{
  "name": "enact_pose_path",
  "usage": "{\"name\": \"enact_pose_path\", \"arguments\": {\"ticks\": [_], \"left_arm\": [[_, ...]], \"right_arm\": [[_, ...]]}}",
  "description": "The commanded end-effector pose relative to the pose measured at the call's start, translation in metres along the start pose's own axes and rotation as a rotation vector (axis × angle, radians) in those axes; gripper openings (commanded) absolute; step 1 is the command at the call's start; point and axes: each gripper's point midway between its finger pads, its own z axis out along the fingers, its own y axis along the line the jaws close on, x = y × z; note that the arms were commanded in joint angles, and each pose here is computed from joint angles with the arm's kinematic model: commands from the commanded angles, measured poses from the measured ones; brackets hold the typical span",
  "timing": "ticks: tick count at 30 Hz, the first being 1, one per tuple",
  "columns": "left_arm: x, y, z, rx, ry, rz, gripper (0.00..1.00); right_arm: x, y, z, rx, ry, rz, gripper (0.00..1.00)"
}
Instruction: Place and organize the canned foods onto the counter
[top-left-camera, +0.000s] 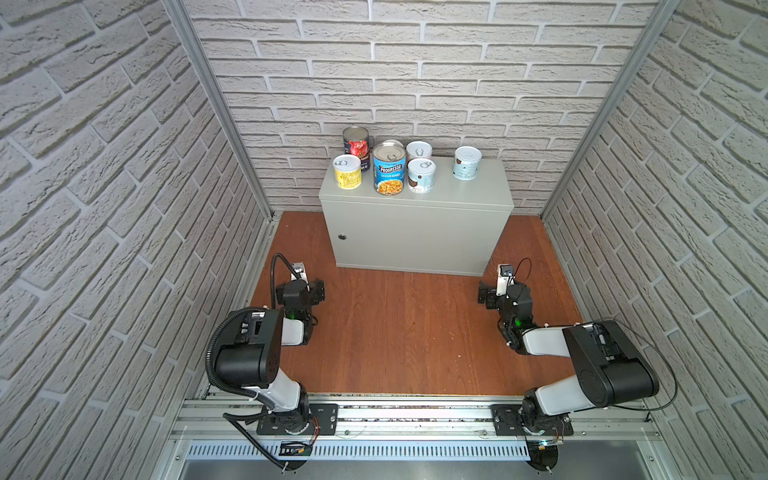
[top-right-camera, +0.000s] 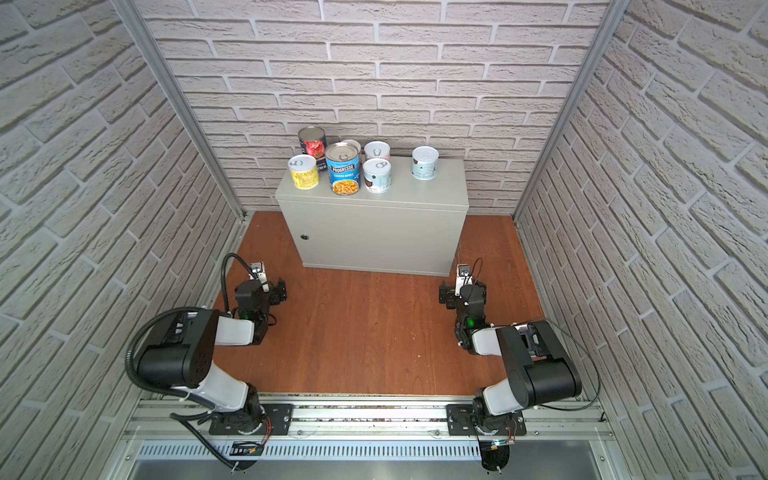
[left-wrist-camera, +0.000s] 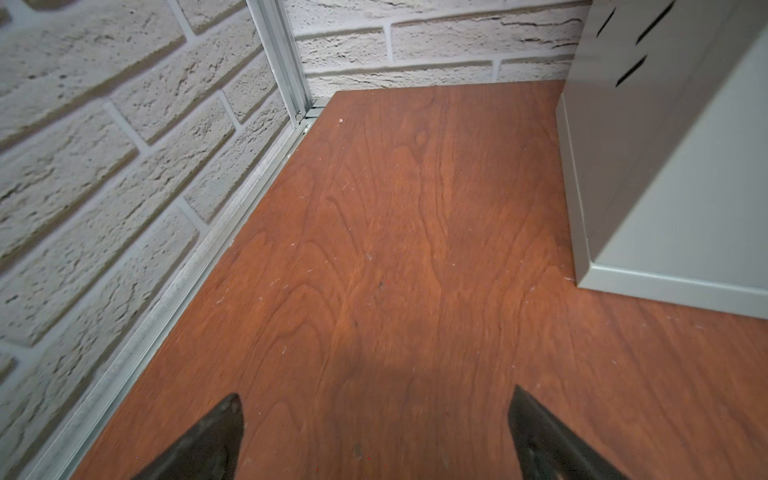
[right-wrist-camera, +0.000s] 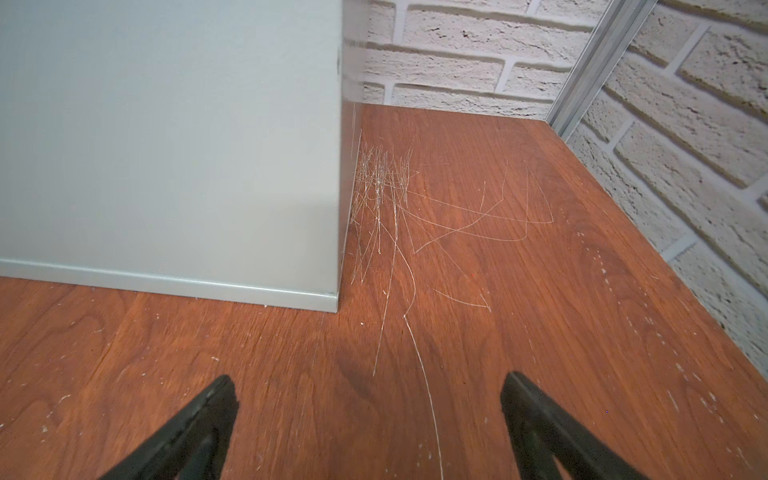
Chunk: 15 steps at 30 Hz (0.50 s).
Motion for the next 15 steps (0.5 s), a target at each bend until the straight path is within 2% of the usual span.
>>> {"name": "enact_pose_path", "arguments": {"ticks": [1, 15], "left_arm": [[-0.0179, 0.0015, -0.0013, 0.004, -0.076, -0.029, 0.98], [-0.0185, 0.0005, -0.0009, 0.008, -0.077, -0.027, 0.98]], "right_arm": [[-0.0186, -0.0002, -0.0006, -0.002, -0.055, 0.011, 1.0], [-0.0176, 0.0009, 0.001, -0.008, -0.045, 0.009, 1.0]]}}
